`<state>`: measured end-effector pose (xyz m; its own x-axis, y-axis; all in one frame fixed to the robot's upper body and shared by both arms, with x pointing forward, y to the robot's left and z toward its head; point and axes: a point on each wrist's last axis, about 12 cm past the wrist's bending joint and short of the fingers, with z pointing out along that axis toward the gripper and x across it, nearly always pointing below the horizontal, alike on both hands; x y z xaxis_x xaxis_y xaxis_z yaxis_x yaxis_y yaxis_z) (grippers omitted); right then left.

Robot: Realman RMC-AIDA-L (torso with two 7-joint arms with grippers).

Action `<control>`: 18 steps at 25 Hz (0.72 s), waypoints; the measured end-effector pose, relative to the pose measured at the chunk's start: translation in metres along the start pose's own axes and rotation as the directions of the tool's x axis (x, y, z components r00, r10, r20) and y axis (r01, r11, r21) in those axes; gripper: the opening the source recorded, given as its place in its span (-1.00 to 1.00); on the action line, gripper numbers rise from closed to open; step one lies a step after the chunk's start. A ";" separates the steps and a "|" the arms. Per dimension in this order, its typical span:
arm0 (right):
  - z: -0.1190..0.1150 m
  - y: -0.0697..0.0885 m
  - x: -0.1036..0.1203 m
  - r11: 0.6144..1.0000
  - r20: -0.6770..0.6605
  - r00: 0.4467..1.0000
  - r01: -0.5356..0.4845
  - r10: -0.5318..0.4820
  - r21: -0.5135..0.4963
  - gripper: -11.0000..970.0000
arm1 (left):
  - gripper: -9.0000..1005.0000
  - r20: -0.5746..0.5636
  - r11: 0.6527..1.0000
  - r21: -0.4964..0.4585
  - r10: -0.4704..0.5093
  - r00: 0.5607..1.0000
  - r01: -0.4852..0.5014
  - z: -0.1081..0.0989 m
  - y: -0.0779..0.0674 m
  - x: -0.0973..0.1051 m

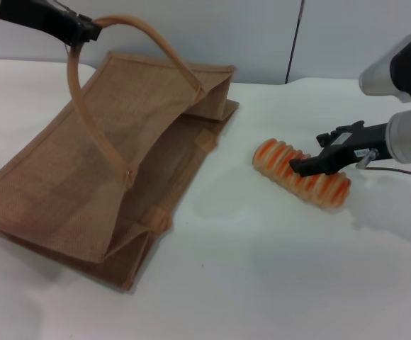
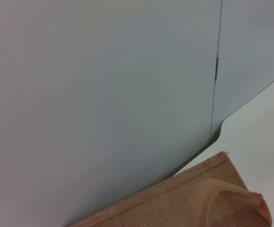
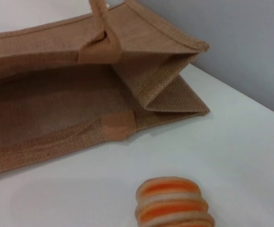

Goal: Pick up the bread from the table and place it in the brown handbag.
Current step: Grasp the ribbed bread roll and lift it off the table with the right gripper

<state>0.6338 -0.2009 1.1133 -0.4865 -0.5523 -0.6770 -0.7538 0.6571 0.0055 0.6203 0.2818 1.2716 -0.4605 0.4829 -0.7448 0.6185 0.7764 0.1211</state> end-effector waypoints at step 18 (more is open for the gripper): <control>0.000 0.005 0.003 0.999 -0.034 0.999 0.007 -0.008 -0.041 0.71 | -0.75 0.005 1.000 0.002 0.005 1.000 -0.005 0.000 -0.001 -0.003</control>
<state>0.6285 -0.1997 1.1112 -0.4951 -0.5749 -0.6514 -0.7745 0.6318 0.0311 0.6213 0.2793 1.2740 -0.4542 0.4853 -0.7471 0.6222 0.7730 0.1239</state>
